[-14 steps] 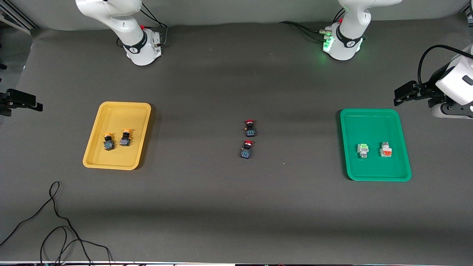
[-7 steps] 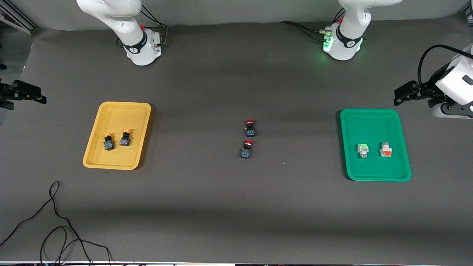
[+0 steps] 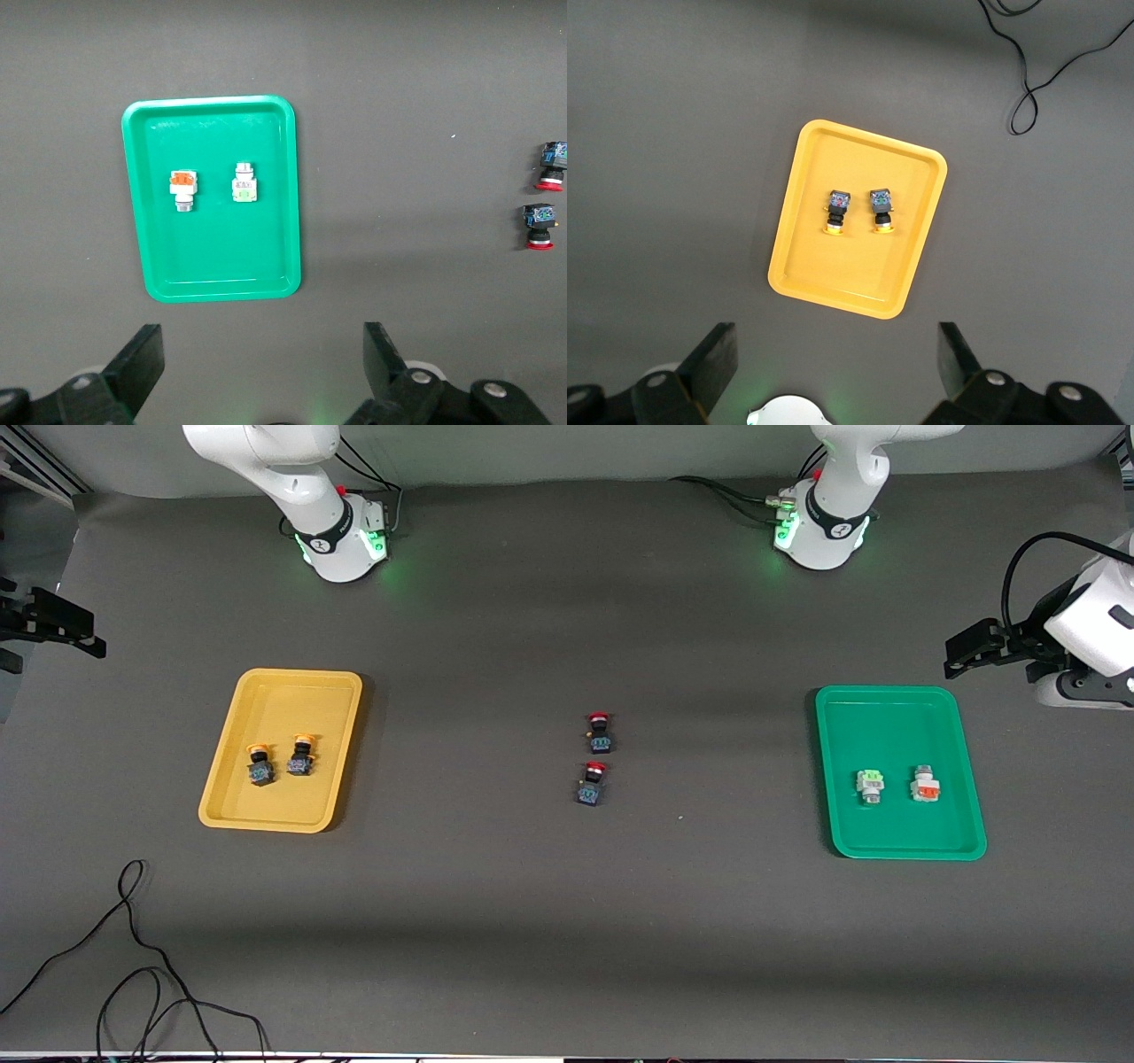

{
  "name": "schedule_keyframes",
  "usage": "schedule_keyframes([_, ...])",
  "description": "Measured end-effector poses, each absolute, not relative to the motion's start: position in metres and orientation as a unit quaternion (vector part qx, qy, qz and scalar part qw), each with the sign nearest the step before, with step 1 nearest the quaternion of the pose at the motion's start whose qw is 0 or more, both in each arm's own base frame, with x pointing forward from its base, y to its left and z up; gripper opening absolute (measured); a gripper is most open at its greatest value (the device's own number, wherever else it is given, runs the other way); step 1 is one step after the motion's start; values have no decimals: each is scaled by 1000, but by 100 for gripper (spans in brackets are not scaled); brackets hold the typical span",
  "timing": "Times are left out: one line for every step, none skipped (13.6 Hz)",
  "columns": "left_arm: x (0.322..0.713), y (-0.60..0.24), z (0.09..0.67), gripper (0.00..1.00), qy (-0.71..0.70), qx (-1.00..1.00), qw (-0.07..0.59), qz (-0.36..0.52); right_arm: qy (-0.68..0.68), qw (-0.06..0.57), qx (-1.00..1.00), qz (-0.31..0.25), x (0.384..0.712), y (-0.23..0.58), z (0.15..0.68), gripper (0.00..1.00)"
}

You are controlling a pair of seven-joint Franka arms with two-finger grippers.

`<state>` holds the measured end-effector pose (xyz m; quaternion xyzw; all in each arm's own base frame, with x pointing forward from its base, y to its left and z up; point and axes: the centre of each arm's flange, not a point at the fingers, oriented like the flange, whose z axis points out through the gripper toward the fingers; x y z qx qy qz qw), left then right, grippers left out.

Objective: Place green and yellow buttons in trays

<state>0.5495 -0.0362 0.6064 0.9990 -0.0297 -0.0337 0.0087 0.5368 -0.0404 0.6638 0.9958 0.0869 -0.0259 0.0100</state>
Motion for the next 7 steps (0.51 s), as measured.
schedule_keyframes([549, -36, 606, 100, -30, 999, 9, -34, 87, 10, 996, -22, 538, -40, 661, 100])
schedule_keyframes([549, -36, 607, 100, -30, 999, 9, -33, 87, 10, 996, -21, 540, -41, 656, 100])
schedule_keyframes([549, -36, 607, 100, -30, 999, 9, -33, 86, 10, 996, -21, 541, -42, 653, 100])
schedule_keyframes([549, -36, 607, 100, -30, 999, 9, -33, 84, 10, 996, -22, 541, -44, 651, 100])
schedule_keyframes([549, -36, 607, 100, -30, 999, 9, -33, 83, 10, 996, -22, 541, -45, 650, 100])
schedule_keyframes([549, -36, 607, 100, -30, 999, 9, -32, 83, 10, 996, -22, 541, -46, 650, 100])
schedule_keyframes([549, -36, 607, 100, -30, 999, 9, -32, 83, 10, 996, -22, 541, -46, 650, 100])
